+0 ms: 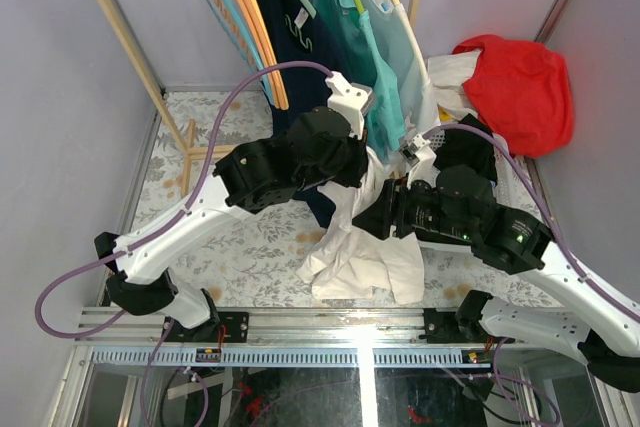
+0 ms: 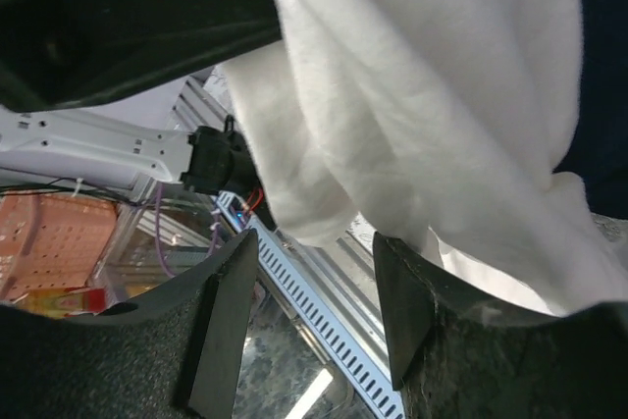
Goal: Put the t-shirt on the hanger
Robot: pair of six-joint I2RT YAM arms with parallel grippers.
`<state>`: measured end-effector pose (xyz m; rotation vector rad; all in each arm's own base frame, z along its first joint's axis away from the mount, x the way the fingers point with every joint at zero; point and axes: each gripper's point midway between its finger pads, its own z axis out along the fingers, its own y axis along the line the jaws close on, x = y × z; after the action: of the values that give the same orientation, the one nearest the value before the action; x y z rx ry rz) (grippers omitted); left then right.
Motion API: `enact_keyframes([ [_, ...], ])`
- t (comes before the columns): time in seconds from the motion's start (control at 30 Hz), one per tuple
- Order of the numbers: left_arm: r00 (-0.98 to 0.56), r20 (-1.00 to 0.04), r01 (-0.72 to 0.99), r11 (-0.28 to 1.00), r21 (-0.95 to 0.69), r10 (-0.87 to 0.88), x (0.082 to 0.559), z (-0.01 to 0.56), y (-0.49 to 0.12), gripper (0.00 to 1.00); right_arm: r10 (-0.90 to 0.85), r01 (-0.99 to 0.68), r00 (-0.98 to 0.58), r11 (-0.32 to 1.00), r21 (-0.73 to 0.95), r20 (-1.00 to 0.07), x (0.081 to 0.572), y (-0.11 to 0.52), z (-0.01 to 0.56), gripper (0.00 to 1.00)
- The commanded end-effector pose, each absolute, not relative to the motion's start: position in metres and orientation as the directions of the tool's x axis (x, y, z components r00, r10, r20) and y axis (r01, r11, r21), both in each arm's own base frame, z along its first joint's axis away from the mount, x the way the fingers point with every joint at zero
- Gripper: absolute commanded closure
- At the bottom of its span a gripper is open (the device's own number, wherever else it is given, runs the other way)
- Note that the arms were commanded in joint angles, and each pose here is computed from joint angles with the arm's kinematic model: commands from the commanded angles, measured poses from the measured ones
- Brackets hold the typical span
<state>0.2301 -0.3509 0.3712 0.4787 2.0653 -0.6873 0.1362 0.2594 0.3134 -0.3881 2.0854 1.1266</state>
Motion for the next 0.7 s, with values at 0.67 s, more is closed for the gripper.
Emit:
enact_keyframes([
  [0.67, -0.485, -0.874, 0.597, 0.719, -0.356, -0.03, 0.228, 0.412, -0.352, 1.0, 0.073, -0.565, -0.604, 0.663, 0.491, -0.793, 0.159, 0.247, 0.323, 0.48],
])
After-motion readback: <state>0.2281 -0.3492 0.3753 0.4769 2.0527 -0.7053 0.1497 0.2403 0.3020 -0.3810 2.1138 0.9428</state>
